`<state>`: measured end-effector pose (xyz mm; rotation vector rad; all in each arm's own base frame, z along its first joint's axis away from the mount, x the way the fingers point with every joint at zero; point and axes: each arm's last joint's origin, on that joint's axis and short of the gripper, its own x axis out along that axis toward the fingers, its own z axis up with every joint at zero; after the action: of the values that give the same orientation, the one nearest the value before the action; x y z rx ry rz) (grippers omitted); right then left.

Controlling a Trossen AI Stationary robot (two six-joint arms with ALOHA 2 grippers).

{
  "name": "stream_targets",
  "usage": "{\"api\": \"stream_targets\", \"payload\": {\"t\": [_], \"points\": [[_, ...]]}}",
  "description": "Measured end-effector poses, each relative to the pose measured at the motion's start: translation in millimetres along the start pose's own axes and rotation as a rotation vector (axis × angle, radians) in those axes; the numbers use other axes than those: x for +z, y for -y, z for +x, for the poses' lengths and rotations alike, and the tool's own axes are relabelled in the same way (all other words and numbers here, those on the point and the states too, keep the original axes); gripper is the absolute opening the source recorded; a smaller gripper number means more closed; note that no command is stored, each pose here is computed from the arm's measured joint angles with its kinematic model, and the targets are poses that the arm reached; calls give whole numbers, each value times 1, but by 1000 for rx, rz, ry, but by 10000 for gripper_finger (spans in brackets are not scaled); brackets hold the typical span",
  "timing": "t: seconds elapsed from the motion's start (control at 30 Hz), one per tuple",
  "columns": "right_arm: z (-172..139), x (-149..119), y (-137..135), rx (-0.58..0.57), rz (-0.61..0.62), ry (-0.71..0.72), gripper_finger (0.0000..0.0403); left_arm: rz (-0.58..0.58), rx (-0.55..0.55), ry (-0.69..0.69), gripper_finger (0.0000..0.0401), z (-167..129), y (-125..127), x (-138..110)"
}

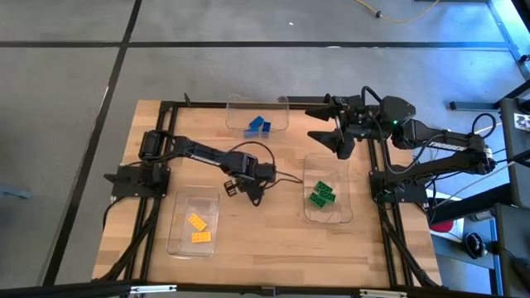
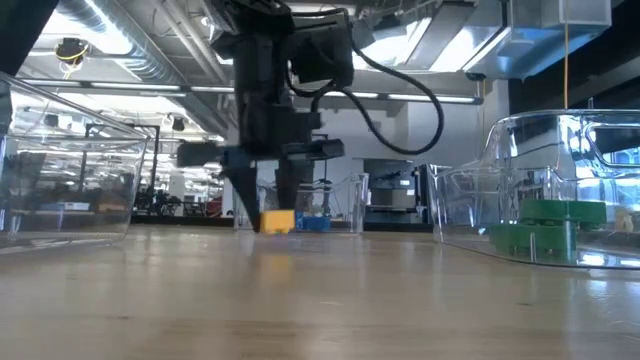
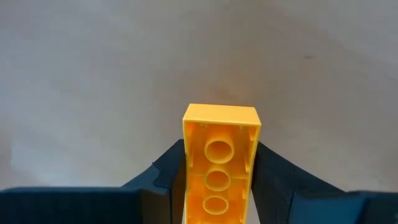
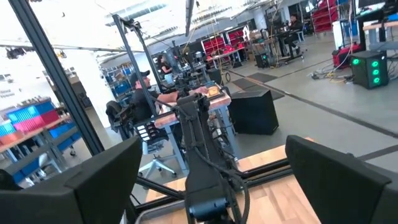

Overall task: Sort & place blocks by color
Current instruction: Put the yellow block into the bottom left transparent bin

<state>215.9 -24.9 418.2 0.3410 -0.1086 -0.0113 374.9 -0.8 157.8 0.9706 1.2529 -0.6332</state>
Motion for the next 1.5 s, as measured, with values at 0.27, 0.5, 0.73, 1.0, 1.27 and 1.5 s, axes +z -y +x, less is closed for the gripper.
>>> {"api": "stream_targets", "payload": {"t": [0.27,0.5,0.73,1.0,1.27,1.5], "points": [[-5,-2,0,-14,-76,-45,399,-450,15,-36,125,-38,-28,-48],[-17,-11,2,-53,-108,-173,399,-997,224,171,125,-107,-34,-107],[-24,-25,7,-101,-96,-333,399,-1307,550,716,125,-171,-2,-114],[-25,-28,8,-107,-109,-372,399,-1320,735,1317,125,-194,60,-85],[-22,-22,4,-82,-61,-290,399,-1201,729,1504,125,-214,94,-69],[-19,-19,2,-128,-55,-236,399,-1145,762,1512,125,-222,100,-70]]}}
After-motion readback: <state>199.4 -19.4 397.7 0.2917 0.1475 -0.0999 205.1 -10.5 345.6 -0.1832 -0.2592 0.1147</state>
